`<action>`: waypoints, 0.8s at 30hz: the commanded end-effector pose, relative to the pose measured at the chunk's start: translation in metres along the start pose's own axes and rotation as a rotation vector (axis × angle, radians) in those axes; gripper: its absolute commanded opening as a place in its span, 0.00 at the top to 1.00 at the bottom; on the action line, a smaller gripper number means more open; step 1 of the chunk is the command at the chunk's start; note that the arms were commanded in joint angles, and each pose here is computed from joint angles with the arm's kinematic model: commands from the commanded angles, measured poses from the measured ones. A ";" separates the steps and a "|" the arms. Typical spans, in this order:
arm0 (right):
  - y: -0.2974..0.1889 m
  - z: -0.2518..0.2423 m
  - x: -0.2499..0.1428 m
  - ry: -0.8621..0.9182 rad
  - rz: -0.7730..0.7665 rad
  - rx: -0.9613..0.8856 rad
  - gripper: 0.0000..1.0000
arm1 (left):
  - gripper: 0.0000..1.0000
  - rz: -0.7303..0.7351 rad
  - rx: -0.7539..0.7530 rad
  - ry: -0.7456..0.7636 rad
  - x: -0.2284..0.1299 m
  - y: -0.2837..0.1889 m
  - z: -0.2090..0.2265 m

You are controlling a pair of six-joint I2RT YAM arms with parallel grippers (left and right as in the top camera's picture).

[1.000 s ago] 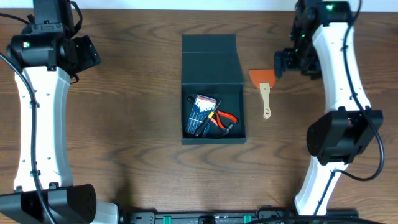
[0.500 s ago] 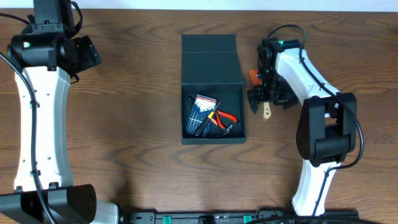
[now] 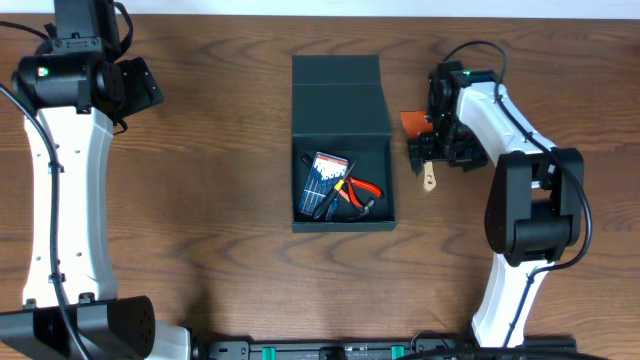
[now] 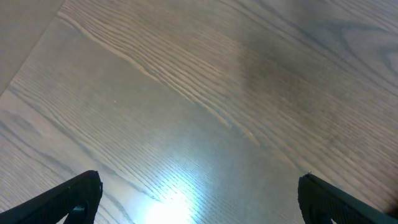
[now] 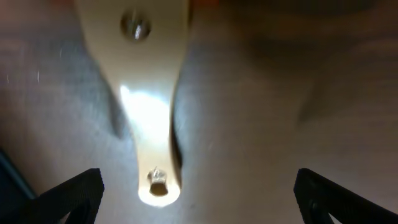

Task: Pack container
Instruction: 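Lower the right gripper onto the orange scraper handle and close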

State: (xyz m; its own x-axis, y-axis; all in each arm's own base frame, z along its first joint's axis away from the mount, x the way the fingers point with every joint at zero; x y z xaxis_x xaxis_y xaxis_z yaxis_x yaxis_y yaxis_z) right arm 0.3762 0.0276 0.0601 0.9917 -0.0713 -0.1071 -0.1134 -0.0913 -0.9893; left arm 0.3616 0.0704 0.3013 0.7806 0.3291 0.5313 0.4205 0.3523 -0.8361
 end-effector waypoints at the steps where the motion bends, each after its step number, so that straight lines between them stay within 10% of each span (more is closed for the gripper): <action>1: -0.001 -0.004 0.007 0.029 -0.037 -0.002 0.01 | 0.01 -0.009 0.012 -0.011 0.001 -0.003 0.004; 24: 0.006 0.019 0.022 -0.103 -0.131 0.033 0.01 | 0.01 -0.010 0.012 -0.011 0.001 -0.003 0.004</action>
State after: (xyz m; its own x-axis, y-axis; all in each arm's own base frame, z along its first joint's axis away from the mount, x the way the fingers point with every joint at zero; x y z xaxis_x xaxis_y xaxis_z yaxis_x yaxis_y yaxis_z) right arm 0.4045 0.0398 0.0535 0.9994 0.0025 0.0355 0.0356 -0.0627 -0.9974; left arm 0.3616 0.0704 0.3013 0.7806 0.3291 0.5313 0.4205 0.3523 -0.8361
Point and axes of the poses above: each gripper's point midway between its finger pads, its own y axis out along the fingers, its own z axis along the line the jaws close on, x = y × z, the point moved 4 cm from there along -y, back along the fingers, and after that the axes turned 4 degrees about y, right-handed, at the moved point
